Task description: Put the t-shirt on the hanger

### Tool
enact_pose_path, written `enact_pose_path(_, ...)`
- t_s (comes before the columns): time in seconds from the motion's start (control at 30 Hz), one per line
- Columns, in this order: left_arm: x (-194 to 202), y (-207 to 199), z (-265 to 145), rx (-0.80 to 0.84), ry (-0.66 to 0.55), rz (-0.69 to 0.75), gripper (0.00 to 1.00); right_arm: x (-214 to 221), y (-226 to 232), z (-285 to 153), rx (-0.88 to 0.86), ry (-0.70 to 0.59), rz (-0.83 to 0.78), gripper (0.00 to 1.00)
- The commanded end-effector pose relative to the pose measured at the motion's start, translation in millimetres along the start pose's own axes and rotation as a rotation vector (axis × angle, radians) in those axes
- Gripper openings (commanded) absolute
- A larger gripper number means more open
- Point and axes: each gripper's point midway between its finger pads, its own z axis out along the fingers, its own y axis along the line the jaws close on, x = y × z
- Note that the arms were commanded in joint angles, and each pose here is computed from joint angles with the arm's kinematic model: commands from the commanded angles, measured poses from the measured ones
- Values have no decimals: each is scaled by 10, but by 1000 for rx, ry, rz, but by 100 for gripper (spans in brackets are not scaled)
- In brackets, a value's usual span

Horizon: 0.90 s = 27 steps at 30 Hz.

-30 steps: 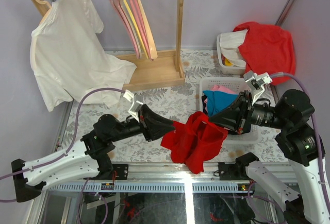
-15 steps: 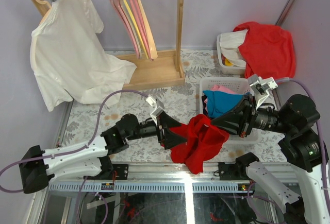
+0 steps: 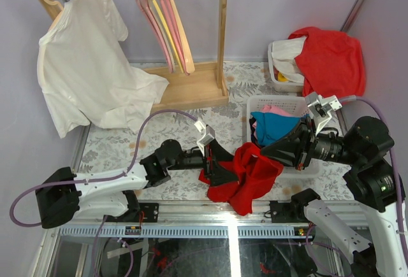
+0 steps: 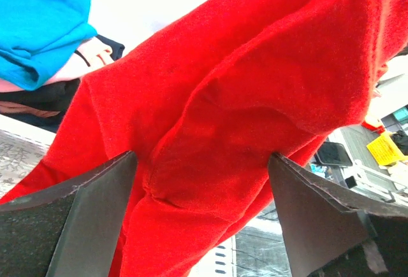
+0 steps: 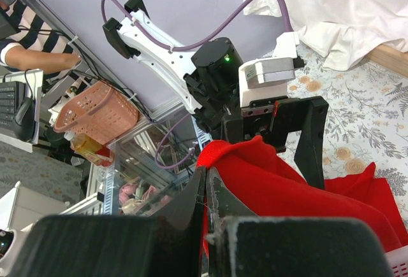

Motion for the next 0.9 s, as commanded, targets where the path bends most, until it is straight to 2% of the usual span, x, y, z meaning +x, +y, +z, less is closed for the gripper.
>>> enact_pose_path(0.0, -334, -285, 66, 106, -96, 53, 79, 67, 128, -41, -53, 32, 19, 0)
enact_pose_path(0.17, -340, -293, 33, 87, -89, 44, 54, 81, 130, -52, -49, 29, 14, 0)
enact_pose_path(0.23, -360, -273, 7, 66, -98, 41, 36, 86, 129, -52, -50, 29, 14, 0)
enact_pose_path(0.33, -373, -248, -33, 32, -95, 30, 3, 79, 124, -47, -49, 30, 16, 0)
enact_pose_path(0.37, -401, -253, -54, 20, -99, 30, 0, 74, 128, -48, -49, 28, 14, 0)
enact_pose_path(0.6, -577, -225, -322, -107, -136, 49, 0, 74, 94, -40, -36, 26, 13, 0)
enact_pose_path(0.87, -973, -115, -691, -348, -204, 53, 0, 12, -85, 14, 36, 8, 24, 0)
